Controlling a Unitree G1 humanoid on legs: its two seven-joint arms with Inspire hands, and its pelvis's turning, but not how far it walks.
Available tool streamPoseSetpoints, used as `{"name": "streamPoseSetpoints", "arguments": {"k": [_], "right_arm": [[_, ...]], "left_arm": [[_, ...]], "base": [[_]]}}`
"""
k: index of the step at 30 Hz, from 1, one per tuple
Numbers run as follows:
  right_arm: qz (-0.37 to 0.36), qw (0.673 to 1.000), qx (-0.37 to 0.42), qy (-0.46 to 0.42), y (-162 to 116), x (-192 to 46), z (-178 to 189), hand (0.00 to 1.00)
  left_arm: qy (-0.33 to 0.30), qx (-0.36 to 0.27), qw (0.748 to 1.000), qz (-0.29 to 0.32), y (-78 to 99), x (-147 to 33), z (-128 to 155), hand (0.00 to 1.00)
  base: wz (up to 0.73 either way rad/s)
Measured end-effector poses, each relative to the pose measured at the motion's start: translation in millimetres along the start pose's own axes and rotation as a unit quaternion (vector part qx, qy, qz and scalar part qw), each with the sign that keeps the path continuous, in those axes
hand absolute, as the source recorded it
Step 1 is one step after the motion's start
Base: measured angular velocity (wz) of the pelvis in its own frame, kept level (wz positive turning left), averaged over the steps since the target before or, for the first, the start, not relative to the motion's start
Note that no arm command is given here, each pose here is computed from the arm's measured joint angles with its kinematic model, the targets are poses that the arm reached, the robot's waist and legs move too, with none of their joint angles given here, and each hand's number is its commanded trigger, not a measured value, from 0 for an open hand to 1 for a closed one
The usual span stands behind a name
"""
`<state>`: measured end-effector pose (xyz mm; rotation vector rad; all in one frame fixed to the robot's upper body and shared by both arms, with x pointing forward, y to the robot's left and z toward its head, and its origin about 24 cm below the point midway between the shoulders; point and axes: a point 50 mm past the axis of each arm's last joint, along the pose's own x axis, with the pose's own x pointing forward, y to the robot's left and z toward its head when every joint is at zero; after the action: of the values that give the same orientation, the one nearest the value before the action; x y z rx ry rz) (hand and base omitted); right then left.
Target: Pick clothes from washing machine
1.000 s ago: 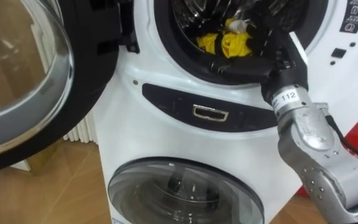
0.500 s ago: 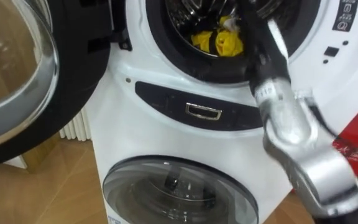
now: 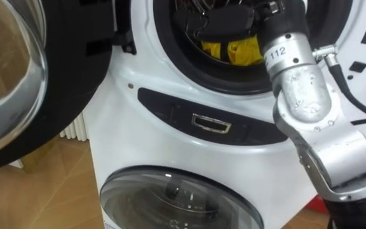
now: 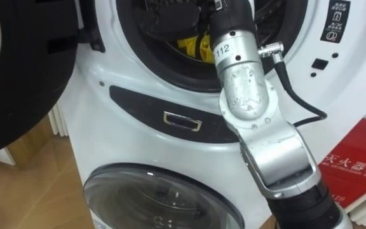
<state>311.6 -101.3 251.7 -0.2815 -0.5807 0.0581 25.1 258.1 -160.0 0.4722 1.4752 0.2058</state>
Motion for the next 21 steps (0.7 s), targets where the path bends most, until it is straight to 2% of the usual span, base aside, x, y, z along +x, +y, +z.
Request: {"name": "streamPoseSetpoints", "arguments": {"k": [7, 12, 16, 21], "right_arm": [[0.004, 1.0, -0.006, -0.002, -0.9, 0.1, 0.3, 0.0], [0.009, 0.997, -0.079, -0.014, -12.6, 1.4, 0.0, 0.0], [0.018, 0.989, -0.145, 0.006, -37.0, 5.6, -9.7, 0.0], [0.072, 0.973, -0.22, 0.015, -56.1, 12.5, -16.3, 0.0]], "left_arm": [[0.003, -0.006, 1.0, 0.0, 0.4, 0.4, -1.2, 0.0], [0.008, -0.007, 1.0, 0.001, 1.3, 0.4, -3.2, 0.0], [0.009, -0.031, 0.999, 0.003, 4.0, -0.2, -5.6, 0.0], [0.005, -0.053, 0.999, -0.005, 4.6, -0.2, -2.3, 0.0]], "base": [[0.0], [0.05], [0.04], [0.01]]}}
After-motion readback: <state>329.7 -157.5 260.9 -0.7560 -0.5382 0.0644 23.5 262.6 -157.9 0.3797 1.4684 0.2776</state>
